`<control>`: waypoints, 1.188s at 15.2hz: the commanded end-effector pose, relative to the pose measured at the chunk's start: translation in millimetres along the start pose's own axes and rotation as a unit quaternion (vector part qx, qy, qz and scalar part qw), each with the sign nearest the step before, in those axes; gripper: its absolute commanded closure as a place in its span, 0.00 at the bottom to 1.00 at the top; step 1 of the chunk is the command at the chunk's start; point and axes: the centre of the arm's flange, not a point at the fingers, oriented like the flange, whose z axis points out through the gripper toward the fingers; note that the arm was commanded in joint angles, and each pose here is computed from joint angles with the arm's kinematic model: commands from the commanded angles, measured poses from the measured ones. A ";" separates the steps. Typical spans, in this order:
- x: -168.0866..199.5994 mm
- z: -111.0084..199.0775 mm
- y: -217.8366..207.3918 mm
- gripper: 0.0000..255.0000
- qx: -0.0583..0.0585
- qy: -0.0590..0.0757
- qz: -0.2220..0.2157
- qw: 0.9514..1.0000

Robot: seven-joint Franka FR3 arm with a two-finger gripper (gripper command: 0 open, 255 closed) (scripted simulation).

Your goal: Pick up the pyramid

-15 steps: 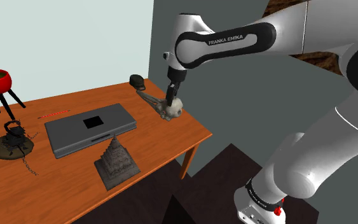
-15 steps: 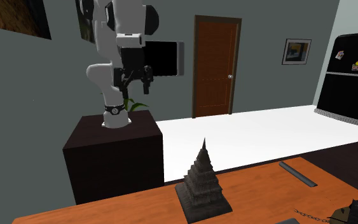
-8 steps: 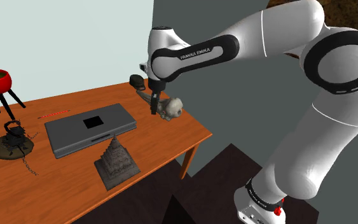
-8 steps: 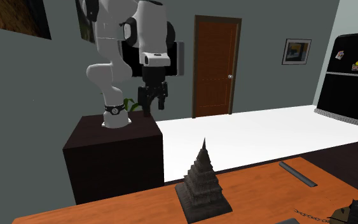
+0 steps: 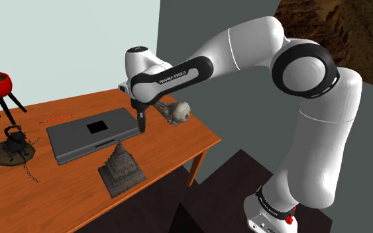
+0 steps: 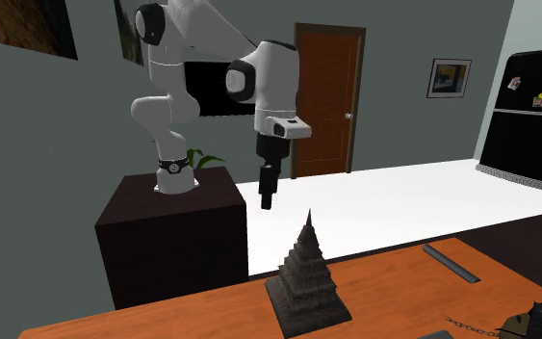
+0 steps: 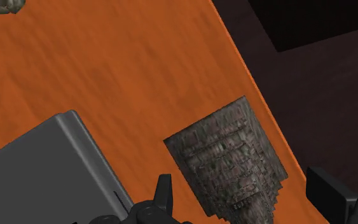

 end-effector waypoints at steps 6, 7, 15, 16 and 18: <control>75.0 52.8 -23.0 0.00 -0.008 -0.016 -0.113 0.993; 85.0 61.1 -27.6 0.00 -0.009 -0.018 -0.129 0.991; 134.7 116.0 -56.6 0.00 -0.014 -0.030 -0.211 0.977; 135.0 121.3 -56.6 0.00 -0.014 -0.030 -0.211 0.977; 135.7 131.9 -56.7 0.00 -0.014 -0.030 -0.211 0.977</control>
